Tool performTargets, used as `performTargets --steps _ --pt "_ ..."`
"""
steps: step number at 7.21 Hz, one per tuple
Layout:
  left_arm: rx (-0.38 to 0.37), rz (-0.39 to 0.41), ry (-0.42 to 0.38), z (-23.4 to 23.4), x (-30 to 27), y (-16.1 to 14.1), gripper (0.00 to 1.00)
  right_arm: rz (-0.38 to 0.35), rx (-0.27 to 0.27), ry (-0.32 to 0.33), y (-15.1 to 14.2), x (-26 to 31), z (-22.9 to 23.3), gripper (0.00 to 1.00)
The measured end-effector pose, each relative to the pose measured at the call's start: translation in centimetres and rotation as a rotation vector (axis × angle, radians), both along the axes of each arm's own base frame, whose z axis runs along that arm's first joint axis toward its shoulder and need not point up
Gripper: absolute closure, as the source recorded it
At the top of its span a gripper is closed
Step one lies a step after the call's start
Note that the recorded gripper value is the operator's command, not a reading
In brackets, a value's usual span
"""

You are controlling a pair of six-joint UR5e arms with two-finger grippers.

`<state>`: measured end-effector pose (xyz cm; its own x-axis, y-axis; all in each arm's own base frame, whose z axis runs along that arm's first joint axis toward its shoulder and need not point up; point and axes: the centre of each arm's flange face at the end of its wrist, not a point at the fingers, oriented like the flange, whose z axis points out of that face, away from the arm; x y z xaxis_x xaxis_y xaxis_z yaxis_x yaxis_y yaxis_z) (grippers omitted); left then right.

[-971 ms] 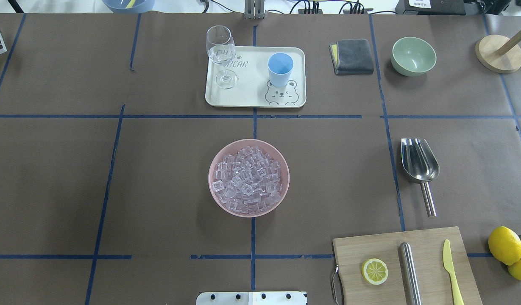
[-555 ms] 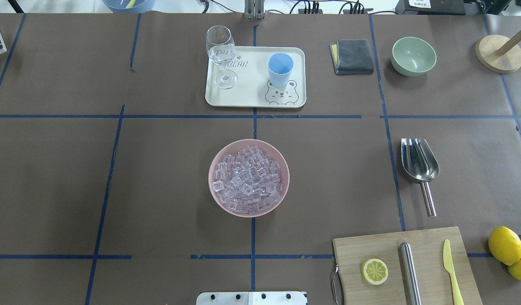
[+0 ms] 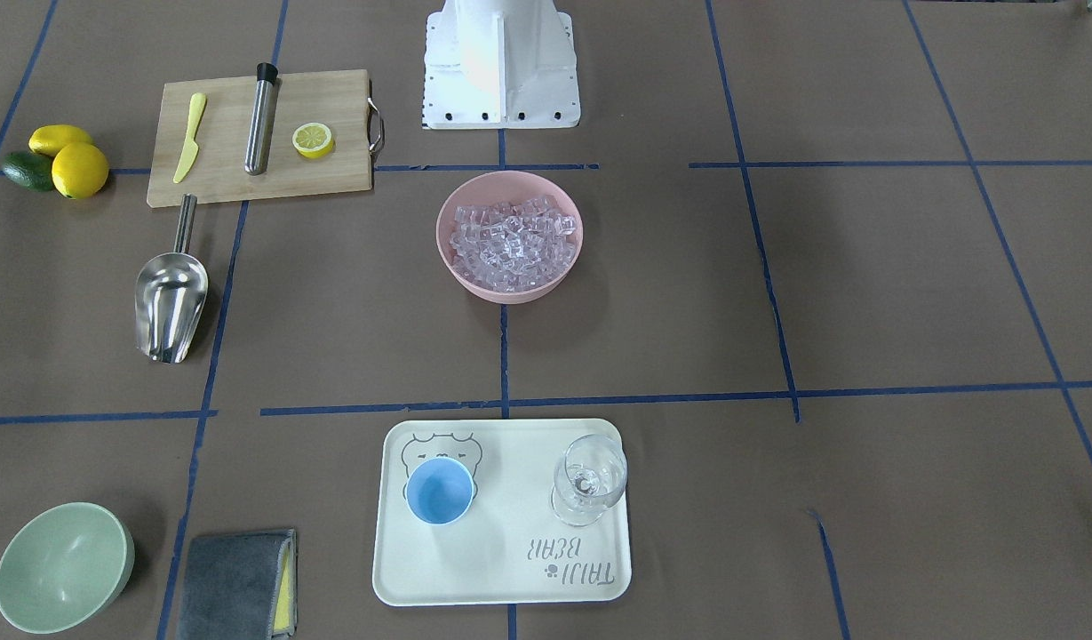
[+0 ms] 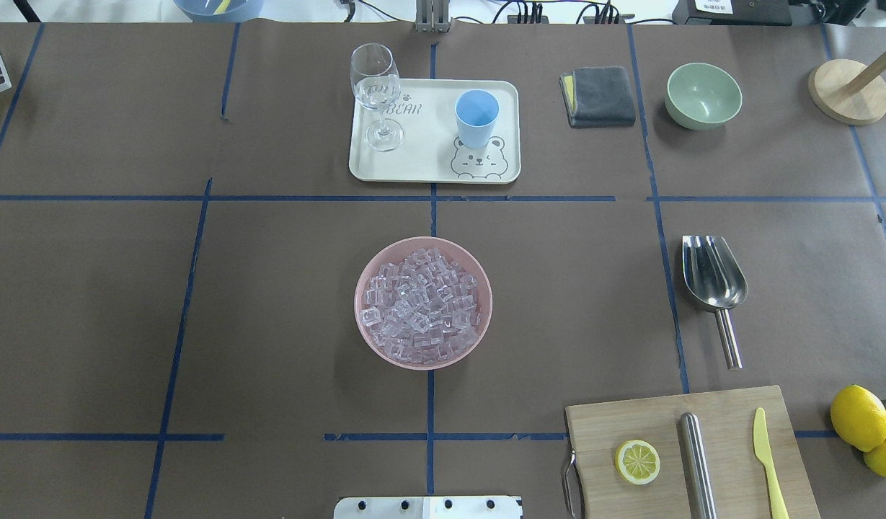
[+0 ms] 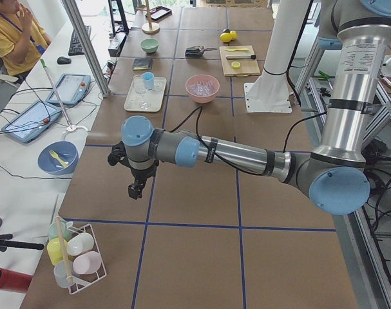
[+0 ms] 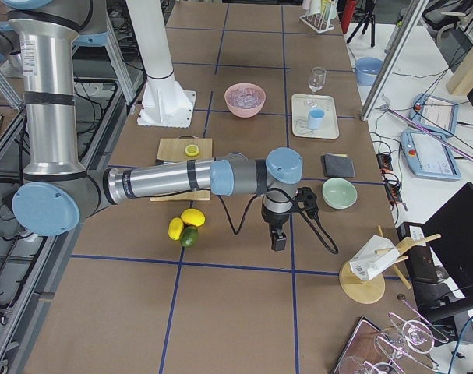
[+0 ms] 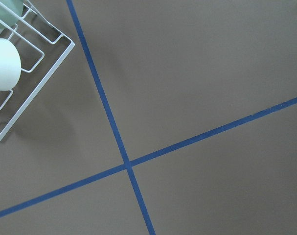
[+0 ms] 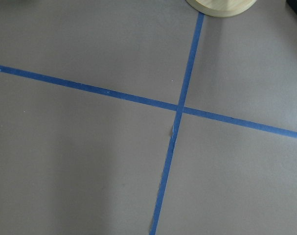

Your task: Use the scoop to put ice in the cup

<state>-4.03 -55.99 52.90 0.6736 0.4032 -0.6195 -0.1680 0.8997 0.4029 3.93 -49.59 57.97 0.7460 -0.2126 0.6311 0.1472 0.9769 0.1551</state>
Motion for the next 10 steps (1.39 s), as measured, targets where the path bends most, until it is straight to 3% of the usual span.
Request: performTargets --steps 5,6,9,10 --pt "0.284 0.027 0.027 -4.9 2.8 -3.3 0.00 -0.008 0.032 -0.004 -1.6 -0.7 -1.8 0.00" --pt "0.363 0.068 0.052 -6.4 6.5 -3.2 0.00 -0.010 0.045 -0.006 -2.3 -1.4 -3.0 0.00" --pt "0.696 0.281 0.184 -11.7 22.5 -0.1 0.00 -0.015 0.052 -0.034 -3.1 -2.9 -4.6 0.00" --pt "0.745 0.334 0.220 -12.7 26.6 1.3 0.00 -0.023 0.056 -0.050 -3.1 -3.3 -4.9 0.00"
